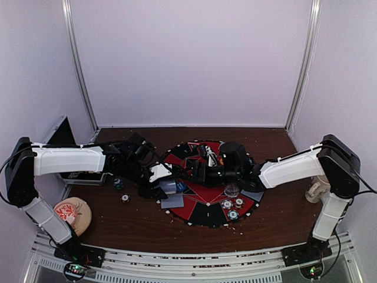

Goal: Distribute texas hold em gaming equipment
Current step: Pick up the poker card from the face-down deck piles, then distribute the poker card in the small blind area, then pick up the poker card from the face-down deck piles.

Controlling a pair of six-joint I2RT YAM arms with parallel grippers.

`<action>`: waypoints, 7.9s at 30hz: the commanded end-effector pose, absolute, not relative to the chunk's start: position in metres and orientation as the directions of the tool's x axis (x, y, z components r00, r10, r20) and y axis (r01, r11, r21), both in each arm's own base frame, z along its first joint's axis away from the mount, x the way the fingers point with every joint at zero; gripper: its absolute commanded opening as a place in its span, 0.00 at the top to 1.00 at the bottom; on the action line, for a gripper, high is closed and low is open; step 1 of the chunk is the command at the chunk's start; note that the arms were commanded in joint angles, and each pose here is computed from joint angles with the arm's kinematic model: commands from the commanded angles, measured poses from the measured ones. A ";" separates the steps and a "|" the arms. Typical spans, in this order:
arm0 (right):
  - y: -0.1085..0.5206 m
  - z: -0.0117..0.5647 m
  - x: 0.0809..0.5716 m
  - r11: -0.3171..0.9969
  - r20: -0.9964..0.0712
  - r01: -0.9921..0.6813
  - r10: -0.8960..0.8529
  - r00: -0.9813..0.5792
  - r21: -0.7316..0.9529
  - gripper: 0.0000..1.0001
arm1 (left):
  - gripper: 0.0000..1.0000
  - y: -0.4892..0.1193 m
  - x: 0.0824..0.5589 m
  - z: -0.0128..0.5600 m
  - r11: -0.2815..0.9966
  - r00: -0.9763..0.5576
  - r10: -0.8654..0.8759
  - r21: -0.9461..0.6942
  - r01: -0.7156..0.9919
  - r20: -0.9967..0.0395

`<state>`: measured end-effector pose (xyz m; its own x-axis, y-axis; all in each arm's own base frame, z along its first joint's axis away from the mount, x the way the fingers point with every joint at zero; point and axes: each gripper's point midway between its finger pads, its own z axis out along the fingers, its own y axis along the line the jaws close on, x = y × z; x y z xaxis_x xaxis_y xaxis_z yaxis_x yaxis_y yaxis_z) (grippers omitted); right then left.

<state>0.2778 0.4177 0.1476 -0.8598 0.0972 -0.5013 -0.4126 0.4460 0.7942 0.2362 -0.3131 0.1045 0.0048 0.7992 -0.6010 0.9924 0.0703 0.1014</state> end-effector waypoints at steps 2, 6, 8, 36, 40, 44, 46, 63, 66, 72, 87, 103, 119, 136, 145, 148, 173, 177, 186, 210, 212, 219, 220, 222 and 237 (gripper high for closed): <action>0.450 0.163 0.270 0.331 -0.487 -0.440 0.071 -0.871 0.835 0.23 | 0.47 -0.318 0.238 0.113 0.062 0.036 0.778 0.134 0.989 -0.627; 0.459 0.154 0.265 0.323 -0.470 -0.432 0.050 -0.881 0.842 0.23 | 0.47 -0.318 0.238 0.114 0.063 0.036 0.778 0.136 0.989 -0.627; 0.461 0.151 0.263 0.312 -0.463 -0.428 0.044 -0.885 0.848 0.23 | 0.47 -0.318 0.238 0.114 0.063 0.038 0.778 0.138 0.988 -0.628; 0.490 0.122 0.264 0.294 -0.388 -0.369 0.007 -0.922 0.882 0.49 | 0.47 -0.318 0.237 0.115 0.062 0.040 0.777 0.139 0.988 -0.629; 0.487 0.118 0.265 0.310 -0.384 -0.361 0.014 -0.923 0.880 0.59 | 0.47 -0.318 0.237 0.115 0.063 0.039 0.777 0.139 0.988 -0.629; 0.484 0.116 0.268 0.317 -0.379 -0.352 0.023 -0.925 0.881 0.63 | 0.47 -0.318 0.237 0.115 0.063 0.039 0.776 0.139 0.988 -0.630; 0.481 0.114 0.270 0.329 -0.377 -0.348 0.028 -0.926 0.878 0.65 | 0.47 -0.318 0.237 0.115 0.062 0.040 0.776 0.139 0.988 -0.630; 0.443 0.105 0.285 0.440 -0.398 -0.326 0.078 -0.914 0.836 0.71 | 0.47 -0.318 0.236 0.116 0.060 0.041 0.774 0.138 0.989 -0.632; 0.439 0.106 0.286 0.447 -0.402 -0.327 0.083 -0.912 0.833 0.73 | 0.47 -0.318 0.236 0.116 0.060 0.042 0.774 0.139 0.988 -0.632; 0.434 0.113 0.285 0.443 -0.413 -0.338 0.083 -0.907 0.830 0.75 | 0.47 -0.318 0.237 0.115 0.059 0.042 0.776 0.138 0.989 -0.630; 0.428 0.138 0.273 0.362 -0.418 -0.364 0.079 -0.905 0.858 0.93 | 0.47 -0.318 0.237 0.114 0.061 0.039 0.777 0.137 0.989 -0.628; 0.370 0.159 0.290 0.378 -0.445 -0.352 0.193 -0.874 0.856 1.00 | 0.47 -0.310 0.239 0.110 0.069 0.047 0.796 0.167 0.984 -0.604; 0.434 0.101 0.286 0.362 -0.367 -0.323 0.059 -0.928 0.874 1.00 | 0.47 -0.252 0.259 0.107 0.192 -0.037 0.815 0.210 0.959 -0.579; 0.476 0.067 0.278 0.351 -0.308 -0.292 -0.012 -0.951 0.890 1.00 | 0.47 -0.212 0.261 0.102 0.265 -0.095 0.803 0.209 0.942 -0.588; 0.473 0.058 0.272 0.382 -0.300 -0.288 -0.027 -0.953 0.878 1.00 | 0.47 -0.214 0.261 0.104 0.261 -0.092 0.797 0.203 0.944 -0.597; 0.471 0.058 0.268 0.392 -0.303 -0.291 -0.033 -0.953 0.873 1.00 | 0.47 -0.215 0.261 0.103 0.259 -0.092 0.796 0.199 0.945 -0.598; 0.448 0.062 0.279 0.563 -0.385 -0.332 -0.027 -0.923 0.757 0.65 | 0.47 -0.221 0.261 0.105 0.248 -0.090 0.783 0.176 0.953 -0.616; 0.444 0.067 0.280 0.577 -0.401 -0.338 -0.021 -0.916 0.743 0.62 | 0.47 -0.223 0.262 0.107 0.247 -0.087 0.780 0.177 0.953 -0.620; 0.437 0.072 0.285 0.621 -0.433 -0.351 -0.021 -0.901 0.701 0.54 | 0.47 -0.225 0.264 0.109 0.246 -0.088 0.777 0.173 0.954 -0.623; 0.446 0.053 0.281 0.684 -0.447 -0.384 -0.094 -0.889 0.620 0.48 | 0.47 -0.228 0.266 0.111 0.241 -0.085 0.774 0.168 0.956 -0.628; 0.443 0.058 0.284 0.700 -0.467 -0.387 -0.087 -0.880 0.600 0.46 | 0.47 -0.228 0.266 0.110 0.240 -0.085 0.774 0.166 0.957 -0.627; 0.431 0.084 0.293 0.727 -0.535 -0.404 -0.060 -0.843 0.555 0.36 | 0.47 -0.231 0.268 0.113 0.237 -0.083 0.770 0.163 0.958 -0.632; 0.430 0.089 0.293 0.724 -0.543 -0.407 -0.053 -0.838 0.558 0.34 | 0.47 -0.232 0.268 0.113 0.235 -0.082 0.770 0.161 0.959 -0.633; 0.433 0.104 0.291 0.689 -0.558 -0.425 -0.036 -0.829 0.587 0.31 | 0.47 -0.235 0.268 0.114 0.229 -0.080 0.769 0.157 0.961 -0.635; 0.480 0.166 0.256 0.297 -0.489 -0.462 0.019 -0.872 0.836 0.30 | 0.47 -0.275 0.260 0.117 0.142 -0.017 0.782 0.152 0.978 -0.623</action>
<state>0.2678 0.4682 0.1518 -0.8651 0.0235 -0.5011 -0.4516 0.3985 0.7983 0.2546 -0.2579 0.1036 -0.0484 0.8012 -0.5965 0.9787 0.1573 0.1319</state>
